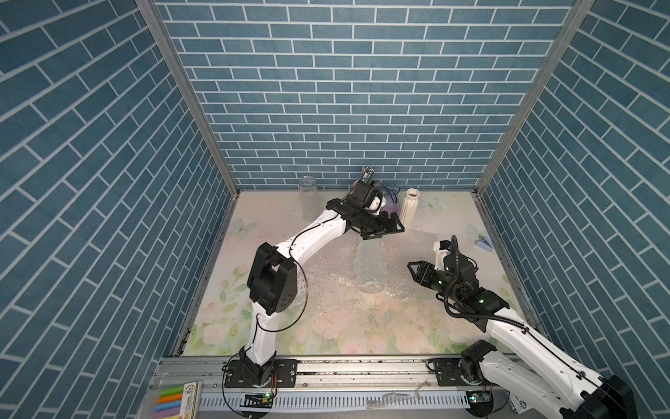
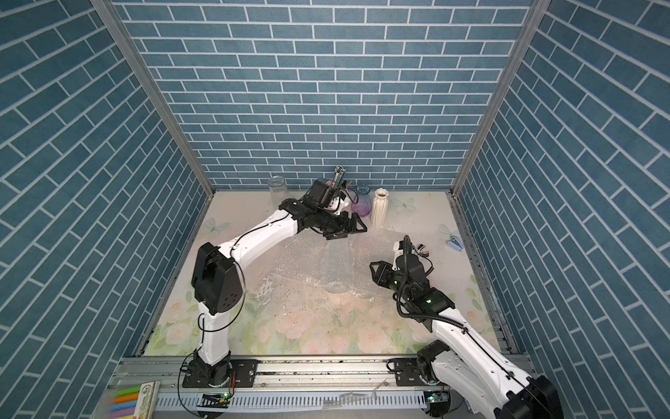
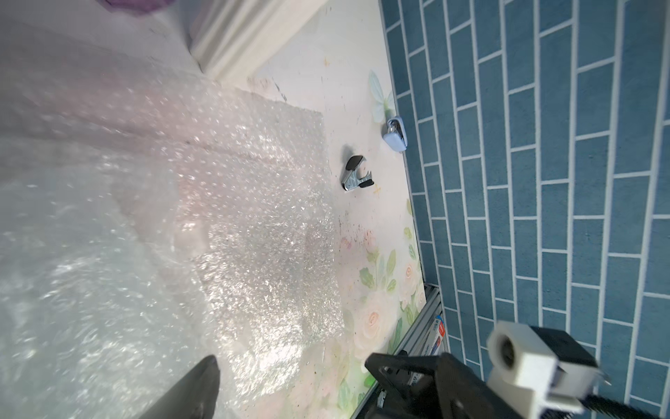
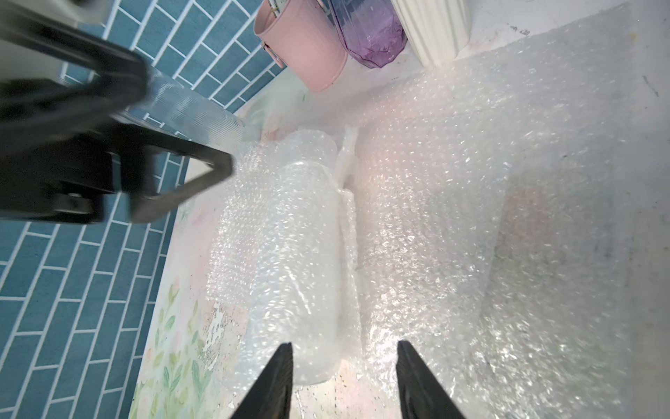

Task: Unwrap the vase from the bubble wrap
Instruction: Place the bubble wrap at the center of the board, then unwrap the bubble wrap.

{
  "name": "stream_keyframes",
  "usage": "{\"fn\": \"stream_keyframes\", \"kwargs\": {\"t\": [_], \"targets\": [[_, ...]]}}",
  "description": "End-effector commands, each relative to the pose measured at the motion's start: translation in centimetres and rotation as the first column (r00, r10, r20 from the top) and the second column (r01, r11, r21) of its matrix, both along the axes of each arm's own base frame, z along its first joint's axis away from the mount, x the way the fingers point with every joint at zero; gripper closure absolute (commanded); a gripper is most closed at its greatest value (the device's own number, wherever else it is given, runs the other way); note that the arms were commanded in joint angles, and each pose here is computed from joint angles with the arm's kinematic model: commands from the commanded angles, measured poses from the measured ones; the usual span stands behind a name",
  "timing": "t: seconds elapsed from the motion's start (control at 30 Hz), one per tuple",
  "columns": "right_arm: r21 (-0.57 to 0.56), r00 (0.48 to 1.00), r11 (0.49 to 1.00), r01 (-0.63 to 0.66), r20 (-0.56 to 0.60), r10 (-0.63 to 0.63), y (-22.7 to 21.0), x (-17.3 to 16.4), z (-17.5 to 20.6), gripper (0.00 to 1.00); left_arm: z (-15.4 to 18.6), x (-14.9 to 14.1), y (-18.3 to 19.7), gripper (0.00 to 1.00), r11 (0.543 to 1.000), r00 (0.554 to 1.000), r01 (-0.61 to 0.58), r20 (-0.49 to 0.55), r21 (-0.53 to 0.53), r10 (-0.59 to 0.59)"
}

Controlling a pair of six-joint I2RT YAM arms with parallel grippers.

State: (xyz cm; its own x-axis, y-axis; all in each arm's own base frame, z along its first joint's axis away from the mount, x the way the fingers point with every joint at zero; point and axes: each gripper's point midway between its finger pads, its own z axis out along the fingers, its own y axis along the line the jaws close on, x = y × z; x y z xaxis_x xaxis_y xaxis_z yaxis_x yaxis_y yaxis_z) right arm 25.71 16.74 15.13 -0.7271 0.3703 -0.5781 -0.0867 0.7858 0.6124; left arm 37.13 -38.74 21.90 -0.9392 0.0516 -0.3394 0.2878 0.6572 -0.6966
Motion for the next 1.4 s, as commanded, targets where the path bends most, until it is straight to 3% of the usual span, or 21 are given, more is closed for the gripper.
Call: {"fn": "stream_keyframes", "kwargs": {"t": [0.0,0.23,0.47,0.73,1.37], "targets": [[0.023,1.0,0.999,-0.023,-0.019,0.024,0.9,0.4,-0.2,0.54,-0.4,-0.5,4.4,0.06,0.993,0.998,-0.036,0.046,0.114,0.031],[0.073,0.996,0.995,-0.061,-0.055,0.065,3.7,1.3,-1.0,0.57,-4.9,-2.6,9.7,0.06,0.964,0.996,-0.085,0.019,0.251,0.083],[0.057,0.992,0.993,-0.104,-0.071,0.108,7.0,1.3,-1.0,0.59,-8.0,-3.6,10.8,0.07,0.955,0.996,-0.084,-0.017,0.286,0.092],[0.072,0.993,0.995,-0.064,-0.096,0.071,7.7,1.2,-1.7,0.65,-9.6,-3.9,12.8,0.07,0.922,0.991,-0.126,0.004,0.366,0.133],[0.166,0.978,0.984,-0.058,-0.189,0.089,11.6,1.0,-3.6,0.66,-12.7,-6.1,13.3,0.07,0.939,0.99,-0.116,-0.036,0.323,0.134]]}}
